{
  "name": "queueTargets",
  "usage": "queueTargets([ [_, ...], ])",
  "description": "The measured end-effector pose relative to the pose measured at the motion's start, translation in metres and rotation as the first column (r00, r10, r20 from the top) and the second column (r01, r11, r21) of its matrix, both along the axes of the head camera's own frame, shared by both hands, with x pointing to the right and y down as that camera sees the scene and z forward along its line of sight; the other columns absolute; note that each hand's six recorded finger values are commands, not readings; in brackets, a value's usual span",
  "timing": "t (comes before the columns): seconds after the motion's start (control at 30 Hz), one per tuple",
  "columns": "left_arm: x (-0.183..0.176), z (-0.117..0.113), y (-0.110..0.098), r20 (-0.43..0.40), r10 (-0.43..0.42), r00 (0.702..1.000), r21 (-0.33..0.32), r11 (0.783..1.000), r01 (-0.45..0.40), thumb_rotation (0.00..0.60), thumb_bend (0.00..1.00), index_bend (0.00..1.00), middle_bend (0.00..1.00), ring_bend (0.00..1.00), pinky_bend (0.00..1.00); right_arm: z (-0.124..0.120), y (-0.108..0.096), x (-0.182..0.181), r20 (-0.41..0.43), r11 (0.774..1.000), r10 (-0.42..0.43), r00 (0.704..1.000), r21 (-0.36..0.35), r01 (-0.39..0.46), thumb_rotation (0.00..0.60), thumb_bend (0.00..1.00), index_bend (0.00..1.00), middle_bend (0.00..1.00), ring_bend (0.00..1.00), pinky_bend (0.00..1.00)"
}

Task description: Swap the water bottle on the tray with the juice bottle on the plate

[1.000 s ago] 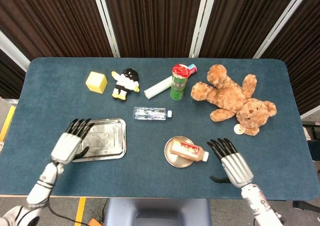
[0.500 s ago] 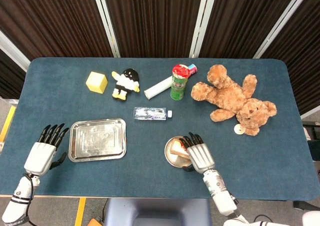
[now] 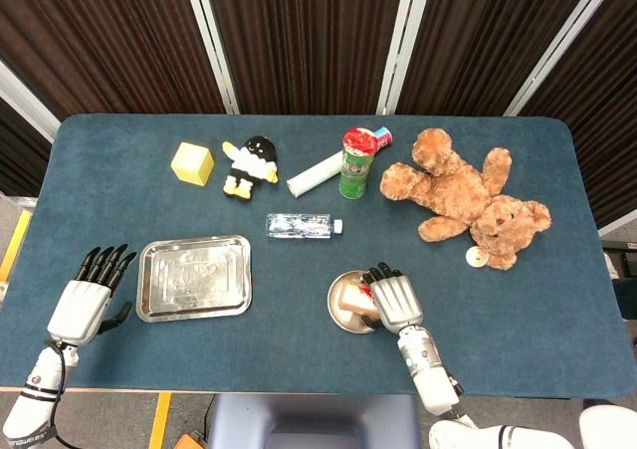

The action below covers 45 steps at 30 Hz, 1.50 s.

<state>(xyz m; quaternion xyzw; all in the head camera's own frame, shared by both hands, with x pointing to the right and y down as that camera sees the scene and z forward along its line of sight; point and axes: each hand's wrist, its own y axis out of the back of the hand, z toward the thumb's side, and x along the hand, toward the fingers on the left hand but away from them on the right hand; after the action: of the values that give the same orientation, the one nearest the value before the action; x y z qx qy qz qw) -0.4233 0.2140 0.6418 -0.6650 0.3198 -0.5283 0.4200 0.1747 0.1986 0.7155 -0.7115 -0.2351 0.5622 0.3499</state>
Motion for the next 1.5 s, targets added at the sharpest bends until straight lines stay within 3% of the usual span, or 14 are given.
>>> queueTargets([
  [0.13,-0.001,0.0,0.0,0.001,-0.007,1.0,-0.007,1.0,0.007,0.6,0.36,0.0,0.0,0.0,0.04,0.002,0.0,-0.002,-0.002,1.0,-0.002,1.0,-0.002,0.002,0.6,0.33,0.48,0.41,0.34,0.55],
  [0.3,-0.003,-0.001,-0.002,0.002,-0.014,1.0,-0.01,1.0,0.014,0.6,0.36,0.0,0.0,0.0,0.04,0.001,-0.002,-0.005,0.0,1.0,-0.003,1.0,0.017,0.003,0.6,0.38,0.7,0.59,0.6,0.77],
  [0.47,-0.004,-0.001,-0.002,0.012,-0.02,1.0,-0.016,1.0,0.02,0.6,0.36,0.0,0.0,0.0,0.04,-0.001,-0.004,-0.008,-0.014,0.999,-0.01,1.0,0.044,0.011,0.6,0.43,0.81,0.68,0.71,0.86],
  [0.7,-0.005,-0.003,-0.002,0.018,-0.028,0.999,-0.016,0.999,0.028,0.6,0.36,0.0,0.0,0.0,0.04,-0.014,-0.005,-0.018,0.025,0.997,-0.026,0.999,0.071,0.024,0.6,0.44,0.85,0.71,0.74,0.88],
  [0.87,-0.007,-0.004,-0.004,0.022,-0.036,0.999,-0.009,0.999,0.036,0.6,0.36,0.0,0.0,0.0,0.04,-0.039,-0.003,-0.032,0.101,0.991,-0.069,0.993,0.125,0.056,0.6,0.44,0.87,0.72,0.76,0.87],
  [1.1,-0.009,-0.005,-0.006,0.032,-0.047,0.998,-0.009,0.999,0.047,0.6,0.36,0.0,0.0,0.0,0.04,-0.07,0.025,-0.073,0.215,0.975,-0.198,0.956,0.149,0.168,0.6,0.44,0.86,0.72,0.76,0.87],
  [1.23,-0.007,-0.005,-0.005,0.029,-0.04,0.999,-0.008,0.999,0.04,0.6,0.36,0.0,0.0,0.0,0.04,-0.063,0.039,-0.099,0.211,0.961,-0.262,0.942,0.148,0.234,0.6,0.44,0.81,0.72,0.73,0.83],
  [1.3,-0.007,-0.006,-0.005,0.029,-0.04,0.999,-0.01,0.999,0.04,0.6,0.36,0.0,0.0,0.0,0.04,-0.053,0.045,-0.11,0.194,0.954,-0.288,0.938,0.143,0.263,0.6,0.44,0.74,0.71,0.68,0.75],
  [1.5,-0.01,-0.007,-0.007,0.028,-0.048,0.998,-0.003,0.999,0.048,0.6,0.36,0.0,0.0,0.0,0.04,-0.032,0.055,-0.138,0.198,0.943,-0.33,0.923,0.123,0.31,0.6,0.39,0.36,0.49,0.43,0.42],
])
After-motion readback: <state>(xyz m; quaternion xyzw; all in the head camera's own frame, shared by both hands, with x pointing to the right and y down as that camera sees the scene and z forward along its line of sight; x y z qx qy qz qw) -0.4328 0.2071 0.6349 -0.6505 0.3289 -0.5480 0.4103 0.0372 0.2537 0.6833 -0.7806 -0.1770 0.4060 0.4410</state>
